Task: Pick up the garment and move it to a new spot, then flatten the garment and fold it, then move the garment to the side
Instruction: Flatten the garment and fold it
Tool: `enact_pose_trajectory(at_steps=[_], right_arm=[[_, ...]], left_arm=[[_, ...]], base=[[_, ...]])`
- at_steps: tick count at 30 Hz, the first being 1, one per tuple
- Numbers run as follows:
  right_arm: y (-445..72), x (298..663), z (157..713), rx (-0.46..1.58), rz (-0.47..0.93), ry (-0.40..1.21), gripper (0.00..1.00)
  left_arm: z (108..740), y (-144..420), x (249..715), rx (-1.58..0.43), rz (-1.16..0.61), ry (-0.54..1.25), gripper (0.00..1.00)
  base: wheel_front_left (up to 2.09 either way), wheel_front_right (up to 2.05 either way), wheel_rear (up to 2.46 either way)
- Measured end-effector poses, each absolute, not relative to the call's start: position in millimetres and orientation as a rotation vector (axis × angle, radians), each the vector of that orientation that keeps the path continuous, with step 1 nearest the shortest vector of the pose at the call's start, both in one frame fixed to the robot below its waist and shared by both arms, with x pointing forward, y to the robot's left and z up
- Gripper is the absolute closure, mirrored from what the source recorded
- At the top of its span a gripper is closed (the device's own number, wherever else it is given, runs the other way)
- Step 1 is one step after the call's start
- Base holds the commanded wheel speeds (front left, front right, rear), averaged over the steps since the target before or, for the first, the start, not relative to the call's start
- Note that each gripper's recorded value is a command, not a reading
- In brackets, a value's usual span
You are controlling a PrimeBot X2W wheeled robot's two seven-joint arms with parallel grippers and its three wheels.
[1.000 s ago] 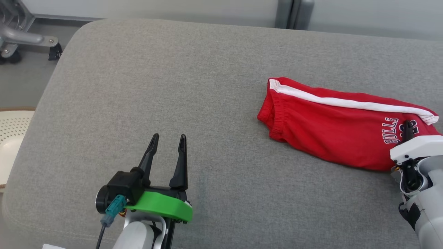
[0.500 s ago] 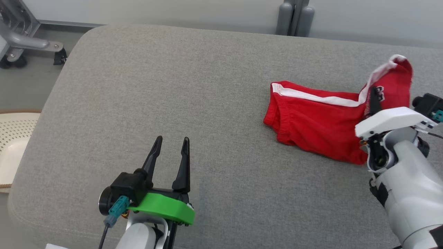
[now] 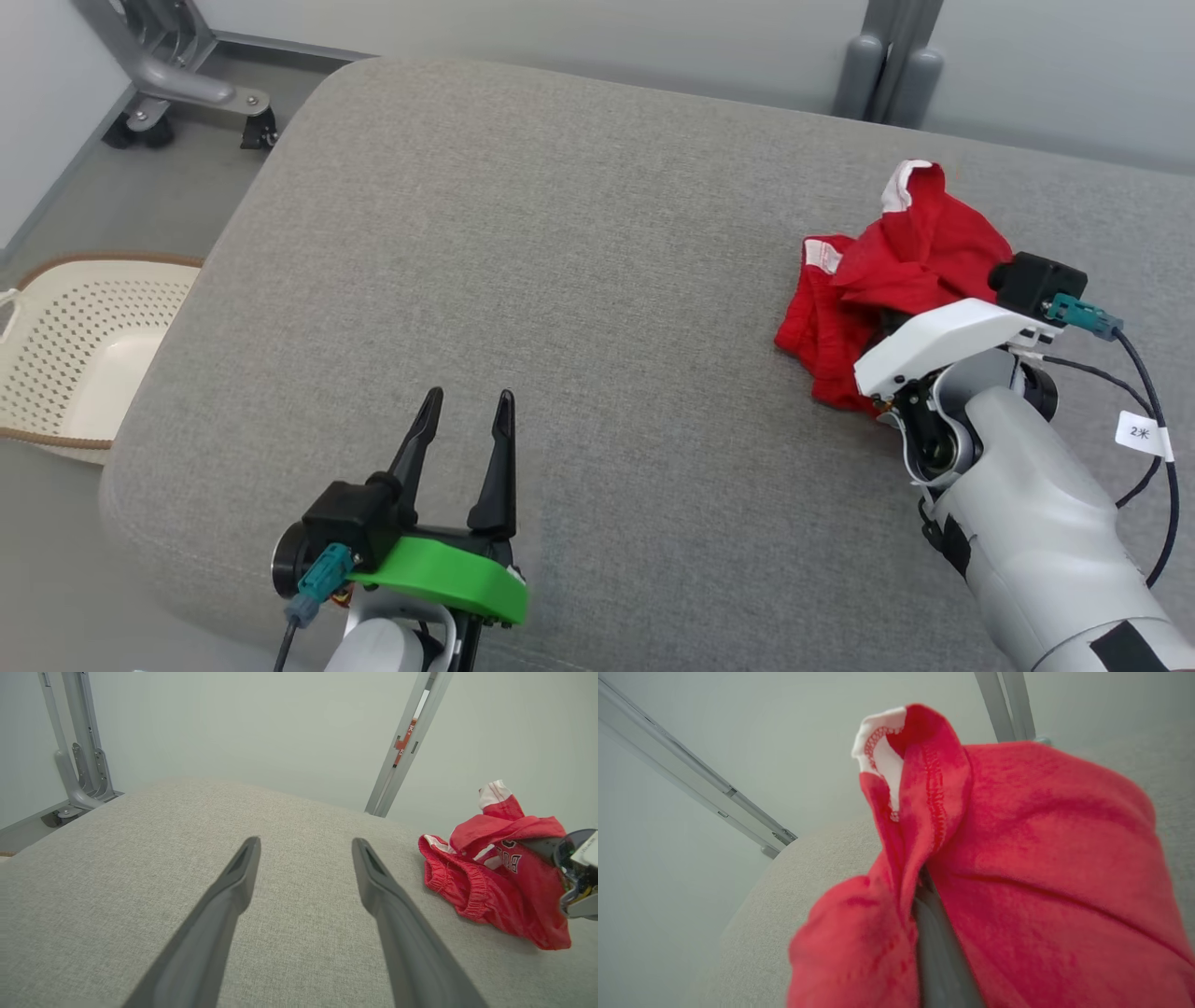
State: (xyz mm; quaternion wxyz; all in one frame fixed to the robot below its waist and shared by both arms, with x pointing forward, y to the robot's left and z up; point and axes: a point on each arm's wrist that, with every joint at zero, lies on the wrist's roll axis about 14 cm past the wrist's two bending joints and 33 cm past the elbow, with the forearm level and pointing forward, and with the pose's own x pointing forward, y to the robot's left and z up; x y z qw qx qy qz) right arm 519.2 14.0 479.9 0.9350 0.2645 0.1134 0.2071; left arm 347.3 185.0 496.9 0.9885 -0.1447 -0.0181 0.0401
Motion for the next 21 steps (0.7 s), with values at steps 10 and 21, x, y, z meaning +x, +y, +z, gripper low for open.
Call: enact_pose_trajectory(at_steps=[10, 21], right_arm=[[52, 507, 456, 0.514, 0.504, 0.327, 0.0], [91, 471, 442, 0.48, 0.649, 0.413, 0.0]], left_arm=[[494, 196, 340, -0.296, 0.13, -0.028, 0.0], [490, 196, 342, -0.302, 0.137, -0.013, 0.0]], base=[[0.0, 0.0, 0.0], [0.0, 0.0, 0.0]])
